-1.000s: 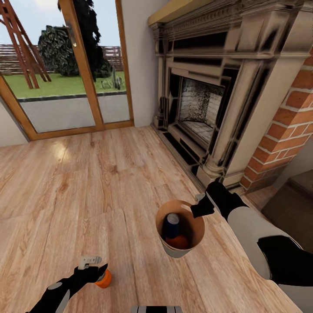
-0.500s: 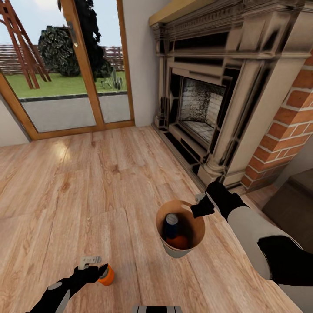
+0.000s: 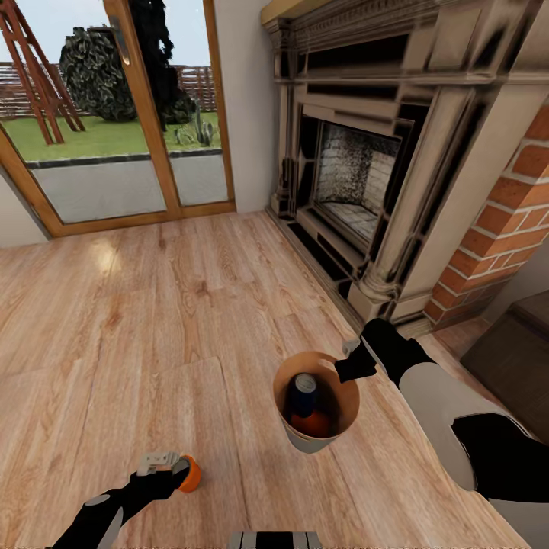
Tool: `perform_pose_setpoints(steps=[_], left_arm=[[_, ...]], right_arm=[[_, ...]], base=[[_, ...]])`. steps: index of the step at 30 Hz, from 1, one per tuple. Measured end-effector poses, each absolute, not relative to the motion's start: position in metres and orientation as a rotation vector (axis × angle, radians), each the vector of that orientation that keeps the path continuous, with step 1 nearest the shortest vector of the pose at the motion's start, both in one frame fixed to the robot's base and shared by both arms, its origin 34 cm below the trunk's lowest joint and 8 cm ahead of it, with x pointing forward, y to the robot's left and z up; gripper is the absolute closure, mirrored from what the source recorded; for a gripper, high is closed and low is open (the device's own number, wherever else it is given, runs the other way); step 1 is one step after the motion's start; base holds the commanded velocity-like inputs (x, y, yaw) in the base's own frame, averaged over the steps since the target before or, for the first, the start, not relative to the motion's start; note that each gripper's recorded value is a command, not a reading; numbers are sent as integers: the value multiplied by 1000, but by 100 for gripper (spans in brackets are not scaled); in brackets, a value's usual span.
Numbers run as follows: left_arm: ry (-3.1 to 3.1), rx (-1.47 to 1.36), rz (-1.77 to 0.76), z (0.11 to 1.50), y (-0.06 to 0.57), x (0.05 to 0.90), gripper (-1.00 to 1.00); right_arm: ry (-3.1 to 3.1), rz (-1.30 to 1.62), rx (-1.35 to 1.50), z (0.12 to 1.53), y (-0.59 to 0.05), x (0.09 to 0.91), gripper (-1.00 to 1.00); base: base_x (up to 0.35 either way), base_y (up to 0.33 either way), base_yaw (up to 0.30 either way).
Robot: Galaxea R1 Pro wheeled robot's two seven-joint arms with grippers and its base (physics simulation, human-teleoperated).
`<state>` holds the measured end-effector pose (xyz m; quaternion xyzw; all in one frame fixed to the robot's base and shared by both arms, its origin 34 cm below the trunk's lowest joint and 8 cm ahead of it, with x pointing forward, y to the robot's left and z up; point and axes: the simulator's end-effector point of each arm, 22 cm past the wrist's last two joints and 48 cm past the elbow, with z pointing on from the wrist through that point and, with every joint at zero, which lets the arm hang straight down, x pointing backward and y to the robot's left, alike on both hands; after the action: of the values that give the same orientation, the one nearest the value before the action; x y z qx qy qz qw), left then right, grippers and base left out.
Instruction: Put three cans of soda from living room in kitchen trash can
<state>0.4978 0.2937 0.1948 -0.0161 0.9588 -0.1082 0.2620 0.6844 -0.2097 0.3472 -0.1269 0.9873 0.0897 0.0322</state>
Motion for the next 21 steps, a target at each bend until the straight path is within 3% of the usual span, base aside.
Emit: perform_pose_setpoints(steps=[21], left_arm=[[2598, -33, -296, 191, 293, 497, -100]], right_arm=[[3029, 288, -402, 348, -201, 694, 100]], base=[[45, 0, 0]])
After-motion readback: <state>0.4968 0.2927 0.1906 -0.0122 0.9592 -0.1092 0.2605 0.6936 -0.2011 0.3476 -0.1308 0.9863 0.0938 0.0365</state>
